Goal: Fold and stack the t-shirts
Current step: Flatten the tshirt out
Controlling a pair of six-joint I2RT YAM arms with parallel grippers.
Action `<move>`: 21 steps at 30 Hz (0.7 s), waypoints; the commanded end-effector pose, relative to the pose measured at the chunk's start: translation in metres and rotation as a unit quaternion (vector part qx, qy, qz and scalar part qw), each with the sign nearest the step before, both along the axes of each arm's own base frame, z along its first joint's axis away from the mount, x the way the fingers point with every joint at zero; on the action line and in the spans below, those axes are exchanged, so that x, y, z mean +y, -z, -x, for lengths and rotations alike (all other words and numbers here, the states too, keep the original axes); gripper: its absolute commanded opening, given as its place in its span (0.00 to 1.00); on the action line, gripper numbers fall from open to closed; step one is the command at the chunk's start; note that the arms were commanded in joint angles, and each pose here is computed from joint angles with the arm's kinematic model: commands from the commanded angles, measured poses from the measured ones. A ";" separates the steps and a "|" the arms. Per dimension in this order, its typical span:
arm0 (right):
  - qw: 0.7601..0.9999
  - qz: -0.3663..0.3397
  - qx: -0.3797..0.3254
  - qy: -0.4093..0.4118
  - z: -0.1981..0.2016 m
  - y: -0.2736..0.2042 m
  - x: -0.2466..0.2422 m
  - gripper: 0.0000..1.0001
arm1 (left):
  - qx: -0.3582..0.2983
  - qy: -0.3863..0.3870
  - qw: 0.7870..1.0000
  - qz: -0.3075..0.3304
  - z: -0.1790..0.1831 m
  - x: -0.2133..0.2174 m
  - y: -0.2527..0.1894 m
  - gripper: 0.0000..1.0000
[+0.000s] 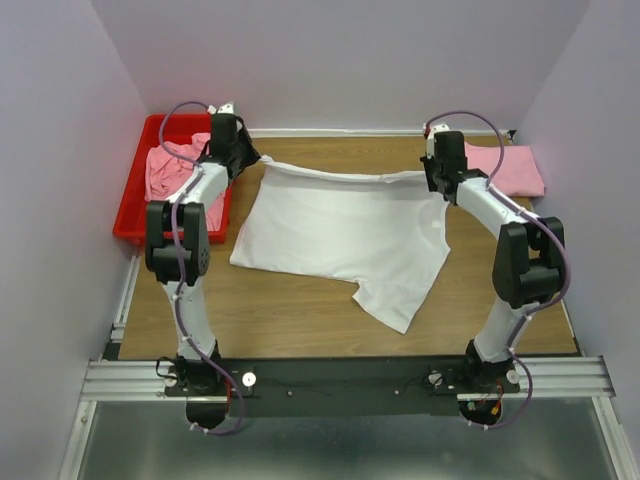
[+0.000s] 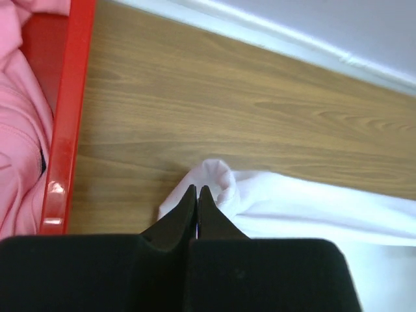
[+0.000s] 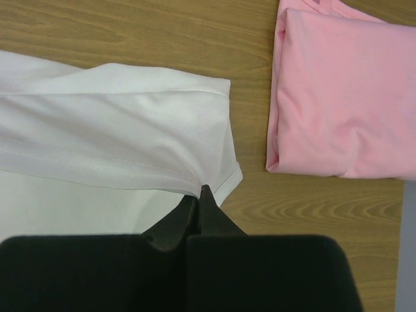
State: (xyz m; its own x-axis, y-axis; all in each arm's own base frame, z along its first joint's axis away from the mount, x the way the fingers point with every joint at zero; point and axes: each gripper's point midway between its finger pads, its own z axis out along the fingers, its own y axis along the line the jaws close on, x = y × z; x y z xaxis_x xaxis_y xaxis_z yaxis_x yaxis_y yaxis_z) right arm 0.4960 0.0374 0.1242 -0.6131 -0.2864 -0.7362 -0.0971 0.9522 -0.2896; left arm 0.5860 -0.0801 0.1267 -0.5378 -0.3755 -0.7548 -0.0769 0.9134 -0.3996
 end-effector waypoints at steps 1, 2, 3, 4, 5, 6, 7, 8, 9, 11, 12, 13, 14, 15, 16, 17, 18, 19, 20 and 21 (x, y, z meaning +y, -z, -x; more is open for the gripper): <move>0.999 -0.018 -0.043 0.020 -0.007 -0.032 -0.003 0.01 | -0.166 -0.014 0.984 0.066 0.011 -0.005 -0.133 0.00; 0.999 -0.019 -0.042 0.018 -0.008 -0.031 -0.001 0.01 | -0.177 -0.022 0.981 0.071 0.012 -0.003 -0.139 0.00; 0.999 -0.022 -0.044 0.022 -0.011 -0.032 -0.001 0.01 | -0.182 -0.028 0.980 0.072 0.010 -0.001 -0.142 0.00; 0.998 -0.021 -0.046 0.023 -0.014 -0.032 -0.001 0.01 | -0.188 -0.033 0.979 0.068 0.004 0.000 -0.152 0.00; 0.998 -0.020 -0.046 0.033 -0.021 -0.030 -0.003 0.01 | -0.171 -0.033 0.983 0.062 -0.006 0.001 -0.135 0.00; 0.998 -0.019 -0.047 0.037 -0.025 -0.029 -0.002 0.01 | -0.162 -0.030 0.985 0.057 -0.013 0.000 -0.129 0.00; 0.998 -0.015 -0.034 0.045 -0.030 -0.014 -0.005 0.01 | -0.147 -0.019 0.988 0.054 -0.026 -0.004 -0.116 0.03; 0.997 -0.019 -0.046 0.050 -0.039 -0.022 -0.003 0.01 | -0.140 -0.013 0.989 0.054 -0.030 -0.007 -0.108 0.08; 0.997 -0.019 -0.043 0.054 -0.044 -0.015 -0.003 0.01 | -0.142 -0.011 0.988 0.052 -0.037 -0.007 -0.107 0.11; 0.996 -0.017 -0.045 0.069 -0.054 -0.011 -0.007 0.02 | -0.121 -0.006 0.992 0.047 -0.044 -0.011 -0.078 0.21; 0.996 -0.018 -0.045 0.077 -0.065 -0.004 -0.007 0.09 | -0.119 -0.001 0.992 0.046 -0.046 -0.013 -0.072 0.28; 0.995 -0.018 -0.046 0.082 -0.069 -0.002 -0.007 0.14 | -0.116 0.001 0.992 0.042 -0.047 -0.014 -0.067 0.36; 0.995 -0.016 -0.049 0.090 -0.074 -0.001 -0.008 0.31 | -0.114 0.004 0.993 0.035 -0.048 -0.014 -0.061 0.51; 0.994 -0.016 -0.050 0.093 -0.078 0.001 -0.008 0.41 | -0.116 0.006 0.993 0.033 -0.047 -0.014 -0.061 0.61; 0.993 -0.020 -0.062 0.095 -0.083 -0.009 -0.008 0.48 | -0.117 0.007 0.993 0.030 -0.045 -0.012 -0.060 0.69; 0.992 -0.028 -0.067 0.100 -0.083 -0.015 -0.007 0.60 | -0.133 0.011 0.991 0.025 -0.042 -0.012 -0.076 0.78; 0.991 -0.037 -0.082 0.100 -0.083 -0.031 -0.006 0.64 | -0.135 0.010 0.991 0.020 -0.036 -0.011 -0.078 0.79; 0.991 -0.043 -0.083 0.098 -0.079 -0.035 -0.005 0.66 | -0.150 0.008 0.988 0.017 -0.034 -0.010 -0.090 0.79; 0.992 -0.057 -0.075 0.085 -0.075 -0.037 0.002 0.67 | -0.172 0.006 0.985 0.012 -0.026 -0.008 -0.117 0.80; 0.990 -0.080 -0.074 0.086 -0.070 -0.041 0.007 0.67 | -0.182 0.005 0.983 0.002 -0.021 -0.006 -0.128 0.80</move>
State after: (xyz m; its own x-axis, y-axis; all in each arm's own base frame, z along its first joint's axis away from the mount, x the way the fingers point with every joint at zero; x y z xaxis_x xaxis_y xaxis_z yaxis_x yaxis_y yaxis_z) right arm 0.5684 0.0406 0.1203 -0.5868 -0.1573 -0.7943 0.0578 0.9703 -0.2349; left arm 0.6169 -0.0867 0.1502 -0.4212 -0.4166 -0.8056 -0.0219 0.8927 -0.4502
